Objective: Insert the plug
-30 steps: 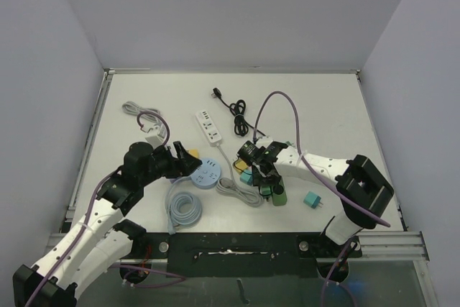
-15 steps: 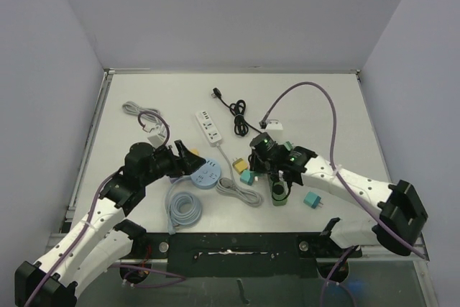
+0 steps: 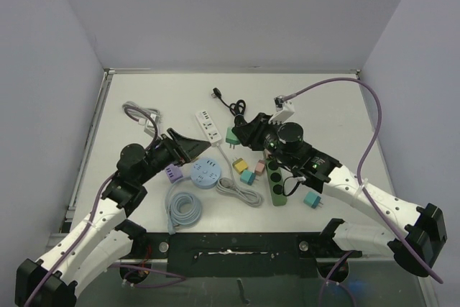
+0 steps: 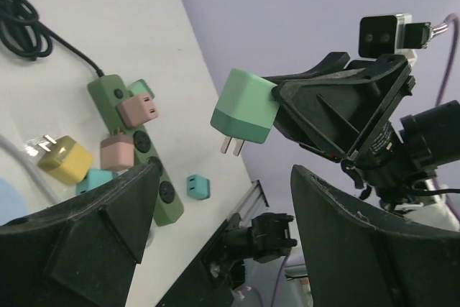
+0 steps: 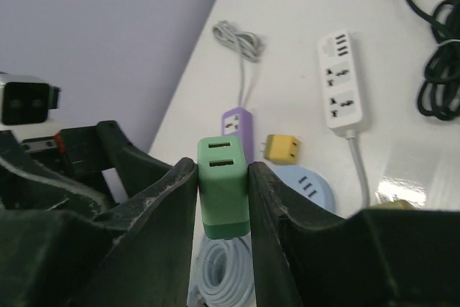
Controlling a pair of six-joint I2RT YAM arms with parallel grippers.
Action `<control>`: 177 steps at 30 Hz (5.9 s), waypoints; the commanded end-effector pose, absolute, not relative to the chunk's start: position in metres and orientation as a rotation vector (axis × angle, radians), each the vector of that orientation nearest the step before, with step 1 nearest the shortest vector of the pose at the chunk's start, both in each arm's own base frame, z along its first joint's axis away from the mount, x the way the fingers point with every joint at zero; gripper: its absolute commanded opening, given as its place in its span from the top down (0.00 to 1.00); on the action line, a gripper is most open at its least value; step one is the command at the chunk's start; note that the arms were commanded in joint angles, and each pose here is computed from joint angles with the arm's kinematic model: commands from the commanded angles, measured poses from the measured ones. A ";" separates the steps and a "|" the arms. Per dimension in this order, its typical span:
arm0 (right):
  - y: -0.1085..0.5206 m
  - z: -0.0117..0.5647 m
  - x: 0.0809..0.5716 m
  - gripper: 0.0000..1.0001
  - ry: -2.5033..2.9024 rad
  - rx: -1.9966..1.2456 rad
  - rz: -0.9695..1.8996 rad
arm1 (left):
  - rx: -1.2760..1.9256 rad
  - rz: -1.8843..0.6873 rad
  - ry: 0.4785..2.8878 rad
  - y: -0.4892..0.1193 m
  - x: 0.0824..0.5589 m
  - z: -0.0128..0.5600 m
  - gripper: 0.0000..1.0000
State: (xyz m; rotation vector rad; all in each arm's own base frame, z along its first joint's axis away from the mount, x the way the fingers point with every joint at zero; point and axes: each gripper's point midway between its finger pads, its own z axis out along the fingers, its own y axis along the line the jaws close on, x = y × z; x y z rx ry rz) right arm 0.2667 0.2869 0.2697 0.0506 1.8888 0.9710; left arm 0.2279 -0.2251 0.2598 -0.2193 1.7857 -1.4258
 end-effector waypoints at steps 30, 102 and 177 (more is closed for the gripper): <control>0.345 0.348 0.216 0.61 1.650 -0.209 1.578 | 0.073 -1.760 1.422 -0.242 0.189 0.336 0.83; 0.154 0.138 0.256 1.00 2.287 0.010 0.206 | 0.006 -0.765 1.873 -0.146 0.211 0.233 0.29; 0.139 0.038 0.247 1.00 2.388 0.024 0.031 | 0.009 -0.767 1.868 -0.145 0.210 0.231 0.29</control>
